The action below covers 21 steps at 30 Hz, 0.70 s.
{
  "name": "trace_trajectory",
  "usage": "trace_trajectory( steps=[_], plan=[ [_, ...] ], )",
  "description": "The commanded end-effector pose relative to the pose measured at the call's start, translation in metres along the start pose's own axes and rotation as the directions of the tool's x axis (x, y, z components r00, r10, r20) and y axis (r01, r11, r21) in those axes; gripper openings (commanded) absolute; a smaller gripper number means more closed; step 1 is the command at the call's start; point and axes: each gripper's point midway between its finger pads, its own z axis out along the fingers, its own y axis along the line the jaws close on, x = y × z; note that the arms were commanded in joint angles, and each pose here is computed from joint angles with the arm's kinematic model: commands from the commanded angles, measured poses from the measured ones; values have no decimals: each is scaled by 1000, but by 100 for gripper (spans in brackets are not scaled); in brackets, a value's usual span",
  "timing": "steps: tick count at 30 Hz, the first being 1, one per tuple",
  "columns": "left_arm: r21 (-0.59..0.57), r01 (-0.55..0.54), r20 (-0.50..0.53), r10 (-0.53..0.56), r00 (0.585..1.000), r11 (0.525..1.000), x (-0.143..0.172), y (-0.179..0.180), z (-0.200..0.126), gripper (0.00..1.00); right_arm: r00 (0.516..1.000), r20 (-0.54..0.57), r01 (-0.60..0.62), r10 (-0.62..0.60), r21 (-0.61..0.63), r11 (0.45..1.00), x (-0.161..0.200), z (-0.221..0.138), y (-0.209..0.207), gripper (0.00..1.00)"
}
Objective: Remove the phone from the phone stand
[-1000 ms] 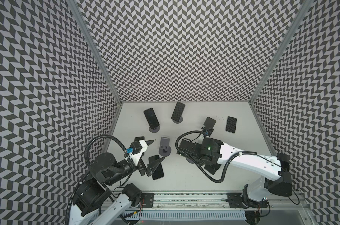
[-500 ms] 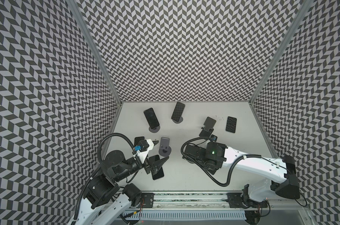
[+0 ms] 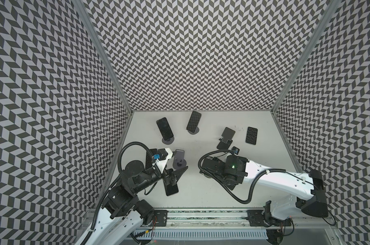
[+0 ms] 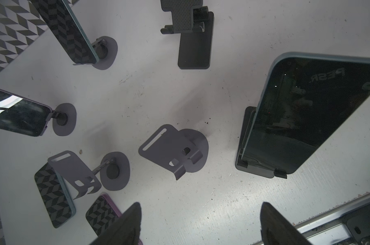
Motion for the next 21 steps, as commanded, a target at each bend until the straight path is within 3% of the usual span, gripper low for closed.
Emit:
trace_trajectory(
  steps=[1,13,21],
  plan=[
    [14,13,26,-13,1000,1000,0,-2,3,86,998,22,-51,51,0,999,-7,-2,-12,86],
    [44,47,14,-47,999,998,8,0,27,85,996,-17,-86,87,27,996,-3,2,-41,85],
    [101,38,17,-40,999,994,29,-10,46,84,995,-27,-93,95,52,994,0,7,-54,84]
  ],
)
